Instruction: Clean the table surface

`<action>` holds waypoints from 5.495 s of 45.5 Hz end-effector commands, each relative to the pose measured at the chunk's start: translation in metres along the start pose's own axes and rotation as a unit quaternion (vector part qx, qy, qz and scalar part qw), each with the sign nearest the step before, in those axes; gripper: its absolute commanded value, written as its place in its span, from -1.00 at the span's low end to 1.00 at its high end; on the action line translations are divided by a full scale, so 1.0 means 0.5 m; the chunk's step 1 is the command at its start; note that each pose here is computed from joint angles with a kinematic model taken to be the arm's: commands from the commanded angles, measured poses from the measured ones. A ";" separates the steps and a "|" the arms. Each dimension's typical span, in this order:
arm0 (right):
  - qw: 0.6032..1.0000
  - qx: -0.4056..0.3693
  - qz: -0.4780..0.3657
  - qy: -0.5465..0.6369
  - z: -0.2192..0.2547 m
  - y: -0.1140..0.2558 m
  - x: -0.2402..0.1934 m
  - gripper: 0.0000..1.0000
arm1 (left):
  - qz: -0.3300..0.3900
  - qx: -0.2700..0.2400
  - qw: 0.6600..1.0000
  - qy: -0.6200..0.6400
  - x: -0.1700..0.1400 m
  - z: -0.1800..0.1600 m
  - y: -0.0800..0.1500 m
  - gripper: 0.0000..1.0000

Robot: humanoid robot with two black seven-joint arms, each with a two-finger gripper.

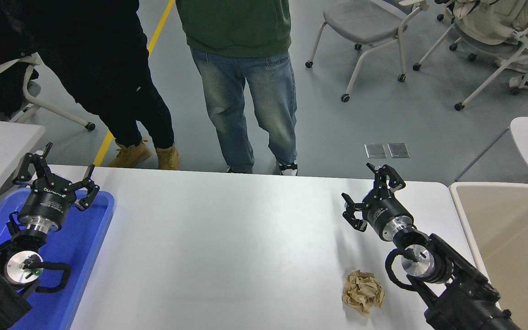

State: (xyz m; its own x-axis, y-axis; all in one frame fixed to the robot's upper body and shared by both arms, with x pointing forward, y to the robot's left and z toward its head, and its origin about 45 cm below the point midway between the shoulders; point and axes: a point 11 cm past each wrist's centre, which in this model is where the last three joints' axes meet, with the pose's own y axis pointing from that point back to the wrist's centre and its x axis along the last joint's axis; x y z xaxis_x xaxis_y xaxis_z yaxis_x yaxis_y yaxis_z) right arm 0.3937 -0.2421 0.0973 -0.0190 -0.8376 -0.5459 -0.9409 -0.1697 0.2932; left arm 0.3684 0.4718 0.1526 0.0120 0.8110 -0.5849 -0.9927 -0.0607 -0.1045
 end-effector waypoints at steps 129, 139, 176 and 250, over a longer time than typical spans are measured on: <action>0.481 -0.273 -0.323 0.768 0.142 0.201 0.032 1.00 | -0.001 -0.001 1.000 0.001 0.000 0.000 0.000 1.00; 0.471 -0.276 -0.322 0.773 0.149 0.196 0.031 0.02 | -0.001 -0.001 1.000 0.001 -0.001 0.001 -0.001 1.00; 0.486 -0.308 -0.233 0.784 -0.123 0.215 0.037 -1.00 | -0.001 -0.001 1.000 0.001 0.000 0.000 0.000 1.00; 0.712 -0.189 0.085 0.671 -0.769 0.328 0.169 -1.00 | 0.000 -0.001 1.000 0.000 0.000 0.001 0.000 1.00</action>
State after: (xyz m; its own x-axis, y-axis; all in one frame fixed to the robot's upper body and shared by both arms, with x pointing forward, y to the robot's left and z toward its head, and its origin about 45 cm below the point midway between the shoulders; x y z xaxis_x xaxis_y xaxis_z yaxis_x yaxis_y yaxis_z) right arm 0.3585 -0.4899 0.4010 0.6353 -0.3799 0.6724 -0.7376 -0.0407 0.6740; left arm 0.3684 0.4718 0.1529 0.0129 0.8103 -0.5859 -0.9925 -0.0608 -0.1059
